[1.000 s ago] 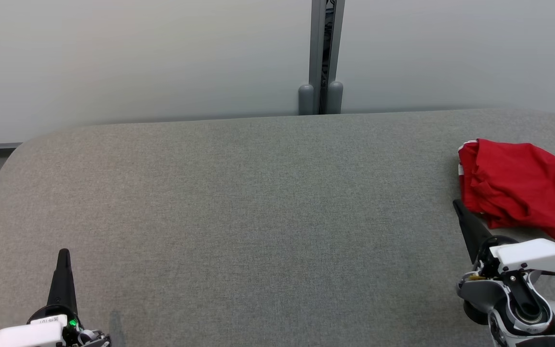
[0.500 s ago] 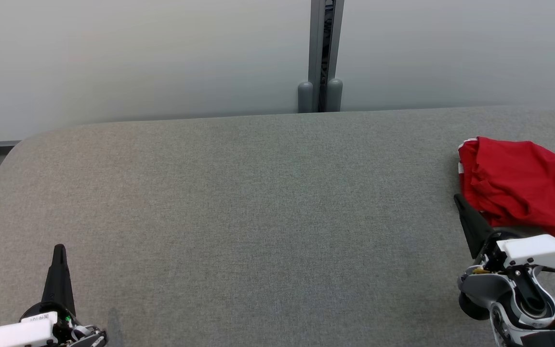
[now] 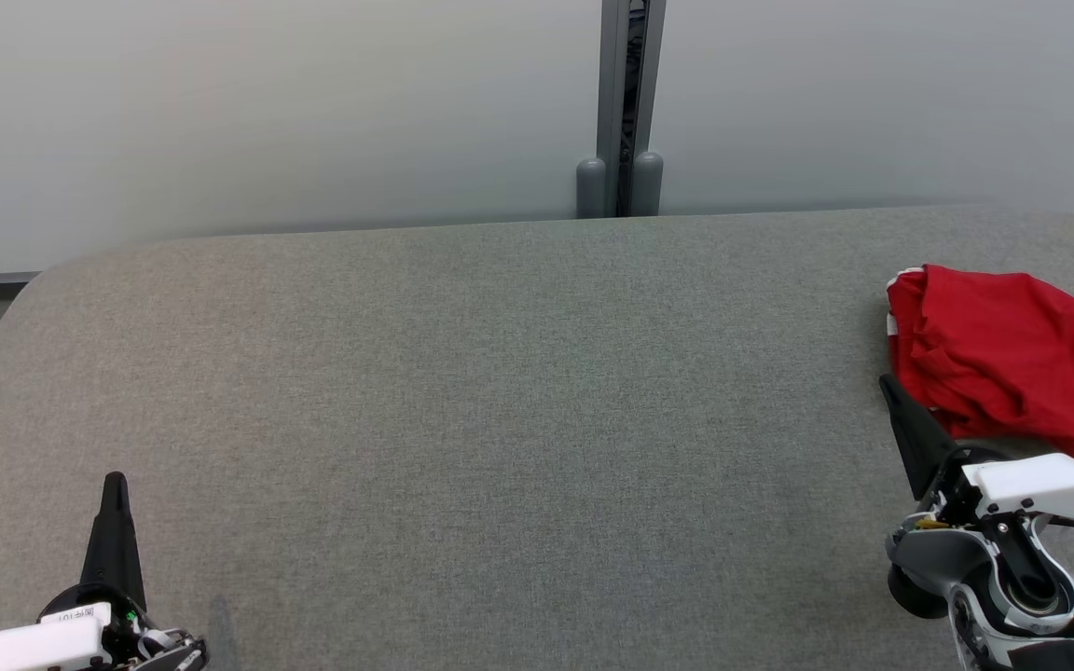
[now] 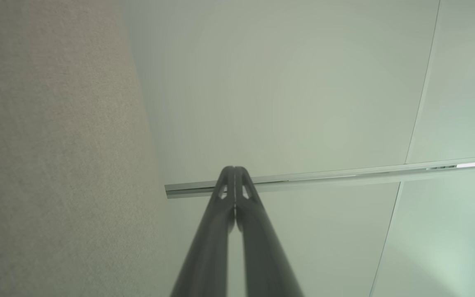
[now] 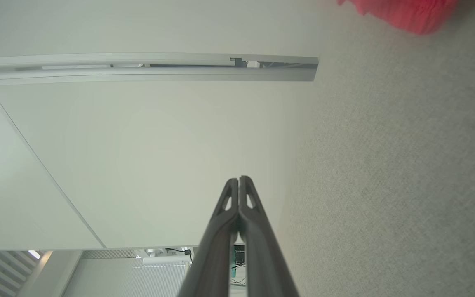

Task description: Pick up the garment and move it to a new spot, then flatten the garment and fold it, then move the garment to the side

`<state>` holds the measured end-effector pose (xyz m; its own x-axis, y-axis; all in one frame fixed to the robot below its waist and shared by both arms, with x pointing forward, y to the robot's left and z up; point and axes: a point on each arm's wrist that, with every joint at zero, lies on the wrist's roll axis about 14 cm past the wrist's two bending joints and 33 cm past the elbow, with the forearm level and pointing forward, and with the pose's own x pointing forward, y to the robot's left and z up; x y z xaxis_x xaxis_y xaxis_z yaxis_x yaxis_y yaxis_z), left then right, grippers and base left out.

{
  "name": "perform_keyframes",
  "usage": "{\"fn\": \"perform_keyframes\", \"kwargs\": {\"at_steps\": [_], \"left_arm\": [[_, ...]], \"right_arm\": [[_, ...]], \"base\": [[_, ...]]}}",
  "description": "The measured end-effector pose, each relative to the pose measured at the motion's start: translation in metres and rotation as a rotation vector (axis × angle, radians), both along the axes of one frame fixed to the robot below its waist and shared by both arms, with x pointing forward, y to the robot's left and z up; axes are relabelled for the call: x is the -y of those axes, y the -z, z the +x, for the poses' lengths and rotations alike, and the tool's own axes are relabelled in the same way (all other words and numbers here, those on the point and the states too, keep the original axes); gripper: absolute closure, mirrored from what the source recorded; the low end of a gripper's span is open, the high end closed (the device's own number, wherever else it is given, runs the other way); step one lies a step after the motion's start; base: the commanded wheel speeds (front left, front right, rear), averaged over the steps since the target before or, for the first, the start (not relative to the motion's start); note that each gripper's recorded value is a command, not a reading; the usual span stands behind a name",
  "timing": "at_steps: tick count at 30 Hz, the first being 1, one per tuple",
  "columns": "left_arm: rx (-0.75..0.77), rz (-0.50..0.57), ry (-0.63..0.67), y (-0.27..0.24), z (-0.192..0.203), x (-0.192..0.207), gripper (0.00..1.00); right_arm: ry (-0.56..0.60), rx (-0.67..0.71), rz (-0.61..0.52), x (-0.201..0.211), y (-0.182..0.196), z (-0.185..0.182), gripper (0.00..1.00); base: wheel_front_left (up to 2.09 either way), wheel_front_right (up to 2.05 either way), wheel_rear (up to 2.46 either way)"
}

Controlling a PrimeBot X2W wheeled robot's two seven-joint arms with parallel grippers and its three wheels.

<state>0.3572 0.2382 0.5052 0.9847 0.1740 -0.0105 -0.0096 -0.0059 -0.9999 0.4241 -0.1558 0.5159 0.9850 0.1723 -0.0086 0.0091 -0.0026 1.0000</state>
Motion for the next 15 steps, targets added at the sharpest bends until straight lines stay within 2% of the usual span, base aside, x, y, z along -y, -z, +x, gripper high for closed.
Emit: {"fn": "perform_keyframes", "kwargs": {"at_steps": [15], "left_arm": [[0.000,0.000,0.000,0.0000,0.0000,-0.0001,1.00]], "right_arm": [[0.000,0.000,0.001,0.0000,0.0000,0.0000,1.00]], "base": [[0.00,0.00,0.00]]}}
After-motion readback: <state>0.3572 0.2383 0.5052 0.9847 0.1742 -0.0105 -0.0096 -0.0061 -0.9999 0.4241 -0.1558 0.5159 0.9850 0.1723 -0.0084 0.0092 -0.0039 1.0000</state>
